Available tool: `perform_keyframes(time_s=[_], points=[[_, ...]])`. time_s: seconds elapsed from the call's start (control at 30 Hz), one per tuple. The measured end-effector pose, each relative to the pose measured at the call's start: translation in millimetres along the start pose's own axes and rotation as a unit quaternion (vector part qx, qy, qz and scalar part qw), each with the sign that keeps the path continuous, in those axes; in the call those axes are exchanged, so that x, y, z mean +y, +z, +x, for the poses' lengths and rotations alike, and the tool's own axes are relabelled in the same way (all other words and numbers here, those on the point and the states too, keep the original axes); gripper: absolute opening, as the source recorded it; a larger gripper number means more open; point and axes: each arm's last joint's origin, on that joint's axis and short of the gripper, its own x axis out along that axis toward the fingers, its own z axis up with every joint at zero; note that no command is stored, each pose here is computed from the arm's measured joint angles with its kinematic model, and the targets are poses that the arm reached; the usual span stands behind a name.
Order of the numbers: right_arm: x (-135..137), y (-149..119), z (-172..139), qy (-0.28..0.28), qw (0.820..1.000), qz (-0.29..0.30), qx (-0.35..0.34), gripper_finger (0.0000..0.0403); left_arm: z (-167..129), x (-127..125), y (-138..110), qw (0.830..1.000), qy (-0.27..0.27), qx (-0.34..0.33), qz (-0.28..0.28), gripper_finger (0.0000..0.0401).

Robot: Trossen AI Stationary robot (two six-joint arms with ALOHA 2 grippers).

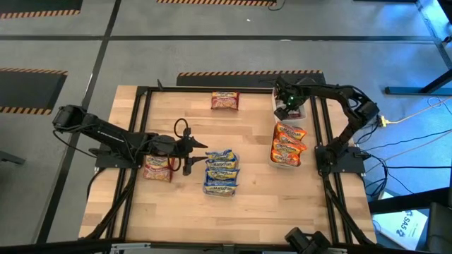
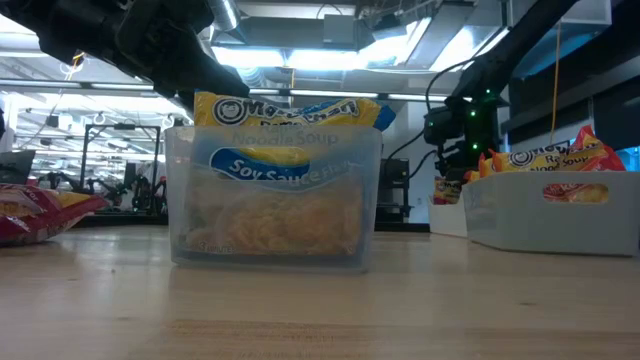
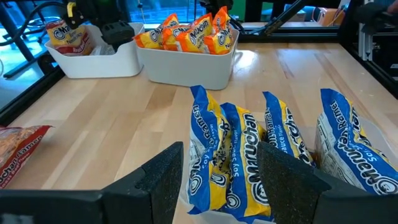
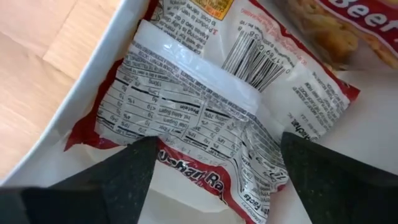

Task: Sort Maruchan noodles
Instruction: Put the bottom right red noodle pack into the white bin

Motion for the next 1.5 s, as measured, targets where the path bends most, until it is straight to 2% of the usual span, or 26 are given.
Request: perform_keyframes(time_s=[0.13, 0.43, 0.6, 0.87, 1.3, 1.5], points=[[0, 0, 0, -0.007, 1.000, 0.000, 0.000, 0.0293, 0, 0, 0, 1.000, 0.000, 0.000, 0.000, 0.0198], [0, 4, 2, -0.017, 1.000, 0.001, -0.018, 0.0098, 0, 0, 0, 1.000, 0.000, 0.000, 0.000, 0.0198], [-1, 4, 2, -0.030, 0.999, -0.014, -0.018, 0.0013, 0, 0, 0, 1.000, 0.000, 0.000, 0.000, 0.0198], [-2, 3, -2, -0.044, 0.998, -0.028, -0.025, 0.0002, 0, 0, 0, 1.000, 0.000, 0.000, 0.000, 0.0198], [-8, -5, -58, -0.038, 0.997, -0.029, -0.066, 0.0001, 0, 0, 0, 1.000, 0.000, 0.000, 0.000, 0.0198], [-8, -7, -63, -0.029, 0.997, -0.028, -0.065, 0.0000, 0, 0, 0, 1.000, 0.000, 0.000, 0.000, 0.0198]])
